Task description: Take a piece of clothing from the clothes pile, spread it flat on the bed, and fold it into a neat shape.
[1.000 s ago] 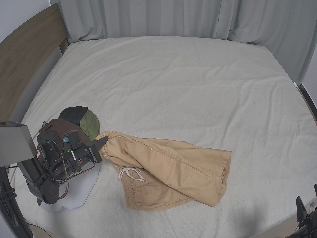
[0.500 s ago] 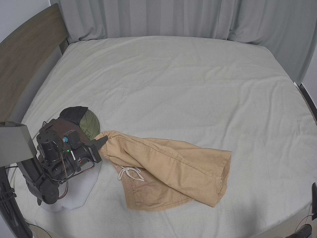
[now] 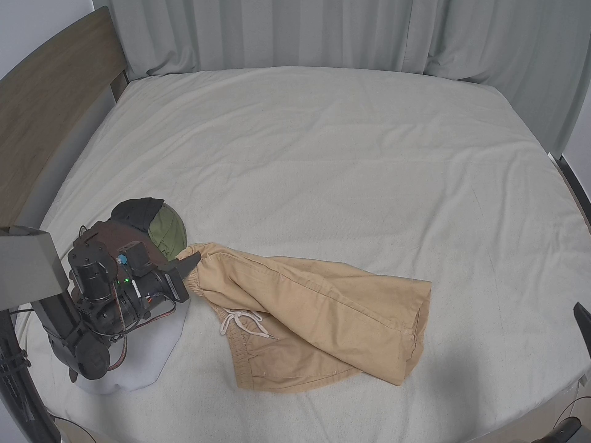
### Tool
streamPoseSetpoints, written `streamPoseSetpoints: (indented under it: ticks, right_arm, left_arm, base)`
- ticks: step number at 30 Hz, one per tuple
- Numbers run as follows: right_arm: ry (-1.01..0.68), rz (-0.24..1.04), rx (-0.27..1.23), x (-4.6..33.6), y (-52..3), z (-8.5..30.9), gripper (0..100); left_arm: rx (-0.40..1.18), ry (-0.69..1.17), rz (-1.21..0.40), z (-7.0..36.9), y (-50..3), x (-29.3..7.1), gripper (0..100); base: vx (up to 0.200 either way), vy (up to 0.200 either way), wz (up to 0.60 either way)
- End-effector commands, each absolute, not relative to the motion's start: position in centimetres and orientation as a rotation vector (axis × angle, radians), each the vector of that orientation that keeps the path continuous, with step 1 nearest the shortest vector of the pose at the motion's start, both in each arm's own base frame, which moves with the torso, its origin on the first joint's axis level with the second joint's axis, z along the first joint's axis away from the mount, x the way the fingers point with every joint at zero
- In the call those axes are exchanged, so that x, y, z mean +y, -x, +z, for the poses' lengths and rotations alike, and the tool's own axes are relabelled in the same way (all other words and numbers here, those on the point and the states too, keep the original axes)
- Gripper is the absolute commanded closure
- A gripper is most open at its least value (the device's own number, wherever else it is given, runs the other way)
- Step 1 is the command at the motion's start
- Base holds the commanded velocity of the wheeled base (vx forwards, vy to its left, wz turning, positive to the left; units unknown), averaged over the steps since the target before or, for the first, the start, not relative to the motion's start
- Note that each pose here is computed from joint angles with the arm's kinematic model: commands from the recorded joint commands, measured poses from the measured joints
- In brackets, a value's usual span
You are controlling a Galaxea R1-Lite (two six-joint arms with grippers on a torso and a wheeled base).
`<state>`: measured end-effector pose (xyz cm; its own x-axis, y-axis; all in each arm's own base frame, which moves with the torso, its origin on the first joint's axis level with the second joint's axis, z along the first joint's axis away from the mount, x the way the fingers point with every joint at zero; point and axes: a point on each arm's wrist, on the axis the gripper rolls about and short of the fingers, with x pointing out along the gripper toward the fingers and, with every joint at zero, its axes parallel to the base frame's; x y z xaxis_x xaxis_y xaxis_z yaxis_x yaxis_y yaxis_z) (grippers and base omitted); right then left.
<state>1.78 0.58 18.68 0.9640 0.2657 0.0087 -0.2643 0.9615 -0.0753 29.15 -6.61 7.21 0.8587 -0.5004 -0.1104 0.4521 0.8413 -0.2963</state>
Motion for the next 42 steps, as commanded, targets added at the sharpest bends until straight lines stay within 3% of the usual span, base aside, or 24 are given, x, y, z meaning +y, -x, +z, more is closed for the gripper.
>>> streamPoseSetpoints:
  ticks: [1,10,22,42]
  right_arm:
    - [0.079,0.379,0.111,1.3,-5.4,19.9,0]
    - [0.116,0.496,0.259,2.7,-9.6,19.6,0]
    - [-0.011,0.641,0.355,3.7,-12.6,17.8,0]
    - [-0.192,0.64,0.58,4.7,-15.2,15.1,0]
  left_arm:
    - [0.181,0.266,-0.508,7.3,-29.2,-6.6,100]
    - [0.187,0.266,-0.511,7.3,-28.9,-6.8,100]
    - [0.168,0.27,-0.474,7.5,-29.4,-5.6,100]
    - [0.182,0.269,-0.473,7.1,-29.5,-5.7,100]
  base:
    - [0.0,0.0,0.0]
    - [0.0,0.0,0.0]
    - [0.0,0.0,0.0]
    - [0.0,0.0,0.0]
